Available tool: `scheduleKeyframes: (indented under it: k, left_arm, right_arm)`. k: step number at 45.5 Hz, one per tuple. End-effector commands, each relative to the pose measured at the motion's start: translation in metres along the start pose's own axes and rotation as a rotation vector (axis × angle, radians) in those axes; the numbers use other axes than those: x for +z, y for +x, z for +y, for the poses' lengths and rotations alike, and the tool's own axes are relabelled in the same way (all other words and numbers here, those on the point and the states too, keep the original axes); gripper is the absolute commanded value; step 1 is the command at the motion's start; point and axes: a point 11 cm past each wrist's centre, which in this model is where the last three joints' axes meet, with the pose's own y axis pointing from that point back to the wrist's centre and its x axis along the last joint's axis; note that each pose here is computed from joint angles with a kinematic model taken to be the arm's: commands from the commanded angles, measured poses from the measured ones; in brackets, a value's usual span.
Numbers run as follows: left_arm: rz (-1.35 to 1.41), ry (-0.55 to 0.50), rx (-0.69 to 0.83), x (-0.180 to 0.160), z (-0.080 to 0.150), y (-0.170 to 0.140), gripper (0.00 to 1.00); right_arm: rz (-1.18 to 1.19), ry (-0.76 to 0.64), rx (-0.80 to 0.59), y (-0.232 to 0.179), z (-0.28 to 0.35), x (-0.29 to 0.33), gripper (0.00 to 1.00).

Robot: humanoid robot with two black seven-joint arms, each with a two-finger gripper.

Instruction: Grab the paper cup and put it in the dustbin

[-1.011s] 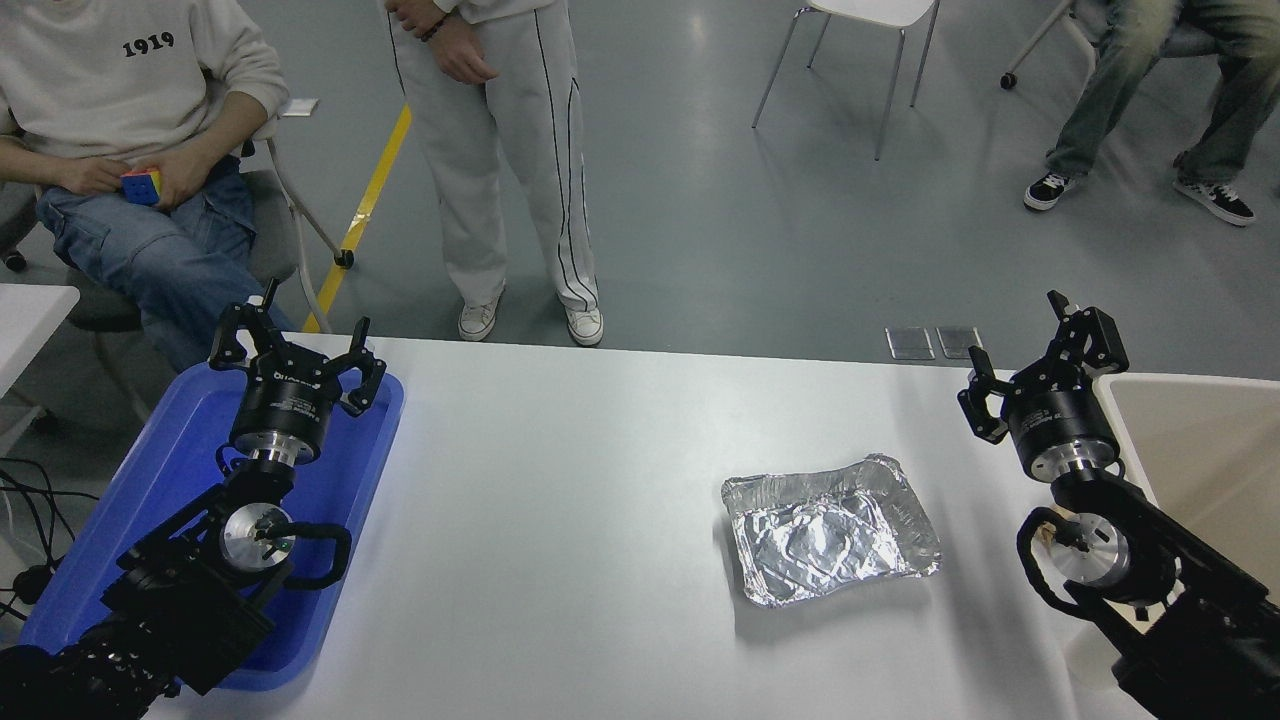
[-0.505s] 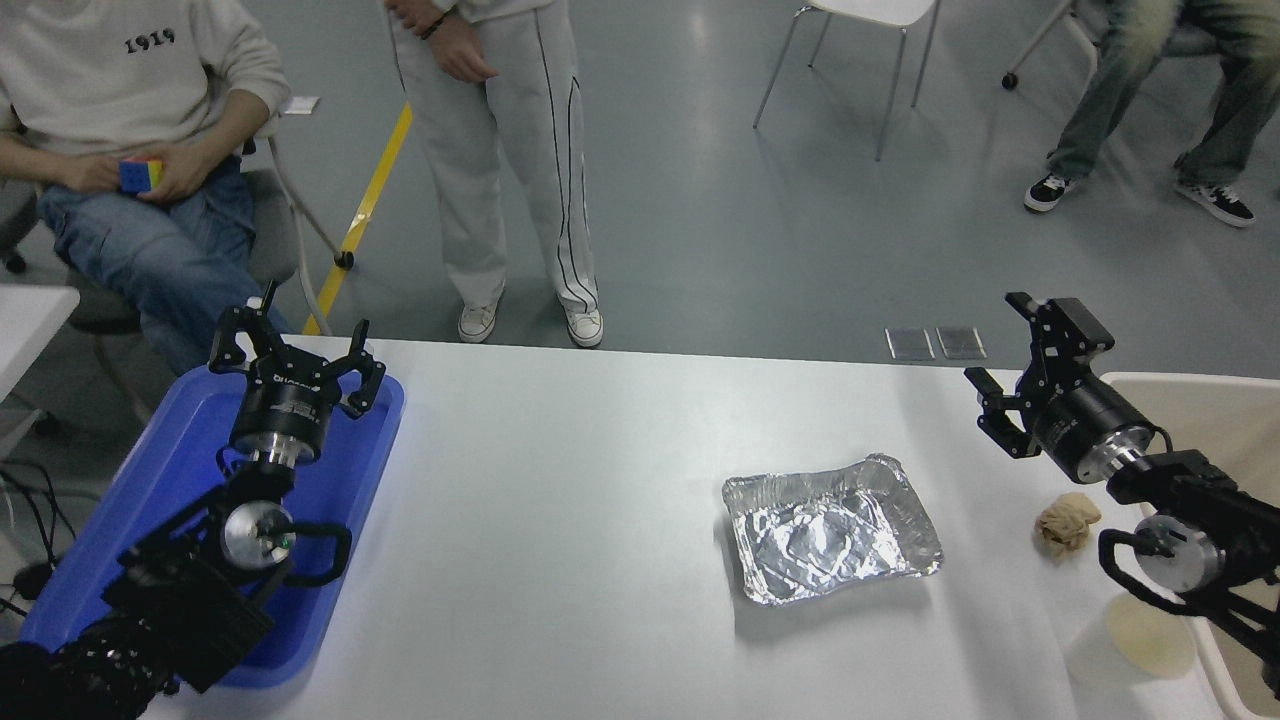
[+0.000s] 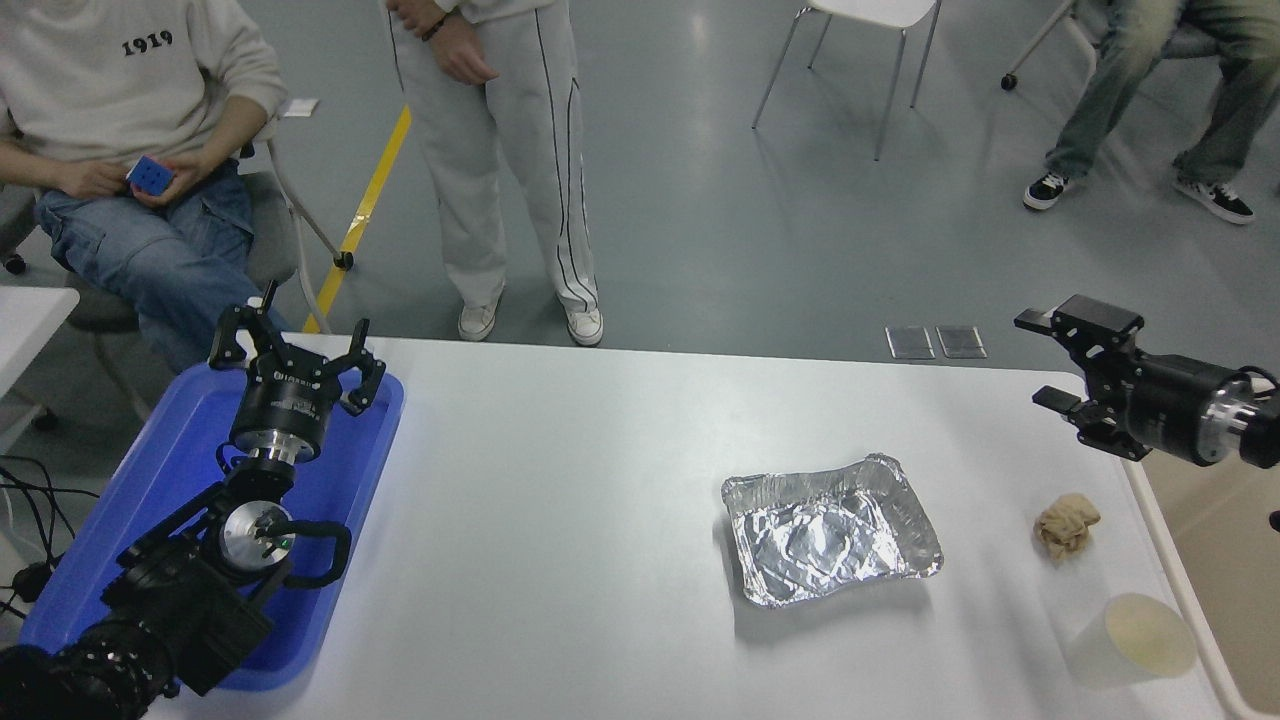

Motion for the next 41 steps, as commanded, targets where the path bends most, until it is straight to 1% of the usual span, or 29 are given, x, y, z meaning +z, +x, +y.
scheduleKeyframes:
  k: [1,8,12,17,23,28,34,41]
  left_arm:
    - [0.001,-0.001,0.0,0.0,0.0,0.0,1.0]
    - [0.0,0.0,0.0,0.0,0.0,0.0,1.0]
    - [0.0,0.0,0.0,0.0,0.0,0.0,1.0]
    - [0.0,0.0,0.0,0.0,0.0,0.0,1.0]
    - [0.0,0.0,0.0,0.0,0.0,0.0,1.0]
    - [-0.001,-0.002,0.001,0.001,0.0,0.0,1.0]
    - [-0.001,0.0,0.0,0.001,0.0,0.0,1.0]
    - [-0.001,-0.002,0.001,0.001,0.0,0.0,1.0]
  right_arm:
    - [0.117,-0.138,-0.102,0.027,0.039,-0.03,1.0]
    - [0.265,-0.283,-0.191,0.024,0.046,-0.046,1.0]
    - [0.401,-0.358,-0.217,0.03,0.058,-0.058,1.0]
    - [0.548,-0.472,-0.28,0.025,0.066,-0.065,1.0]
    - [0.648,-0.592,-0.279,0.032,0.076,-0.082,1.0]
    - [0.681,-0.642,-0.312,0.03,0.08,-0.106,1.0]
    - [0.725,-0.649,-0.33,0.027,0.083,-0.135,1.0]
    - [0.814,-0.726,-0.366,0.025,0.089,-0.152,1.0]
